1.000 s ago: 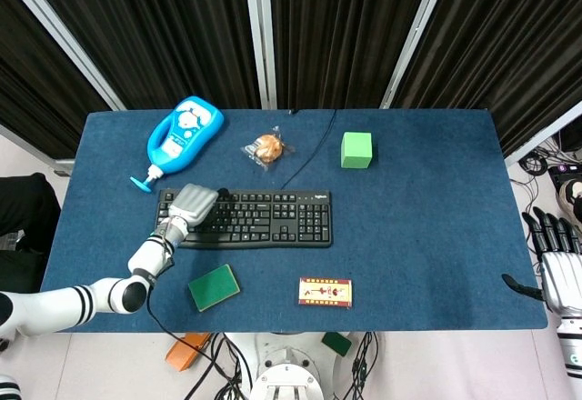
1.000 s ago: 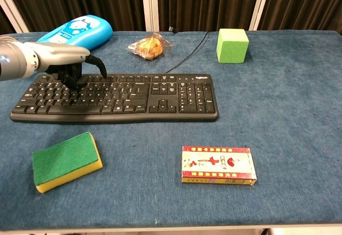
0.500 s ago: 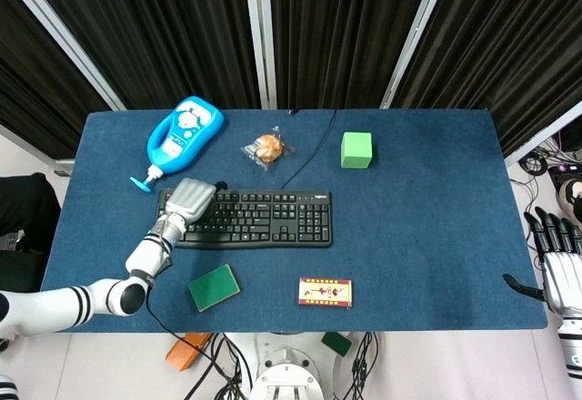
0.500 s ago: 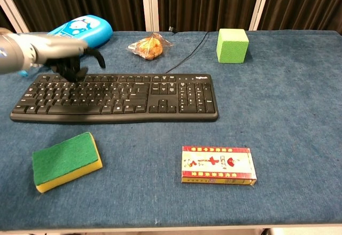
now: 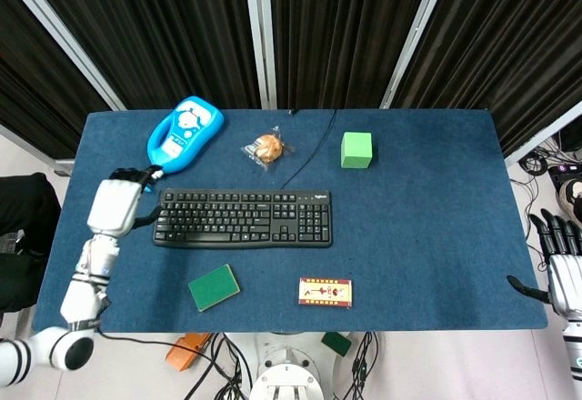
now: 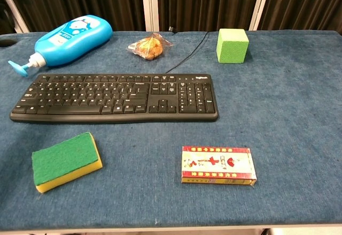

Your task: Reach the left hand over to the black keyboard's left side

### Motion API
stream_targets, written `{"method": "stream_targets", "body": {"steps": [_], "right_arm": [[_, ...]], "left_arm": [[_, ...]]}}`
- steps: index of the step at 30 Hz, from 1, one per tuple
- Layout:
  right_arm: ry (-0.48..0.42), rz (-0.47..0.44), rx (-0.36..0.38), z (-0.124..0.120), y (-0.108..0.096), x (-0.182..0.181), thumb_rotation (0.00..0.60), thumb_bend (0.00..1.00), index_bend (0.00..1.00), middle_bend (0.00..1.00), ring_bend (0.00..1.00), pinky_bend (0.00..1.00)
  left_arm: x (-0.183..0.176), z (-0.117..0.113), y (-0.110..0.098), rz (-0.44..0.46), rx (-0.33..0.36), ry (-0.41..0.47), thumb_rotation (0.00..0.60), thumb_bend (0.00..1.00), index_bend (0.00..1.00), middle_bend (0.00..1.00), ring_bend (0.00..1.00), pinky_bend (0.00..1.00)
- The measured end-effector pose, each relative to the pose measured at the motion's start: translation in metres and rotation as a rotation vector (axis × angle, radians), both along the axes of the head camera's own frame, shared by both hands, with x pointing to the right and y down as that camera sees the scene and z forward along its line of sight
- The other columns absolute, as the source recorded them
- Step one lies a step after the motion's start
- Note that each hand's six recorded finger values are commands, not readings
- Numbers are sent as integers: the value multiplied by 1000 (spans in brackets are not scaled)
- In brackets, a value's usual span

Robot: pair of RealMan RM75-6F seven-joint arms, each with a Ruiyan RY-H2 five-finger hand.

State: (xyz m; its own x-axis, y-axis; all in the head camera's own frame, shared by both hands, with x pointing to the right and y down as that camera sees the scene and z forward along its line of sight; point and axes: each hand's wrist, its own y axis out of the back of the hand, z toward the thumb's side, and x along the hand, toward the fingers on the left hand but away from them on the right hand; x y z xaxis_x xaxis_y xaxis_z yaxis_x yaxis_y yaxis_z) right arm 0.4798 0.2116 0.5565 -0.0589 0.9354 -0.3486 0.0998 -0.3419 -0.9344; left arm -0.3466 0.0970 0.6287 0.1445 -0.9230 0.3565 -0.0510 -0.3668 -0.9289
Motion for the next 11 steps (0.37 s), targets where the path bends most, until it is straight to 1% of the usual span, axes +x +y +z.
{"method": "stream_targets", "body": {"steps": [5,8,11], "right_arm": [[-5,-11,4,0,0,-3,600,192,0,27,0,0],[-8,-21,6,0,-1,-7,600,191,0,27,0,0],[-10,-25,6,1,-1,-9,600,192,0,27,0,0]], "left_arm": [[-48,-10,51,-87,6,-27,600,108,167,174,51,29],[-70,-18,75,-140,13,-36,600,108,167,174,51,28],[-87,-27,96,-181,16,-36,600,108,167,174,52,28]]}}
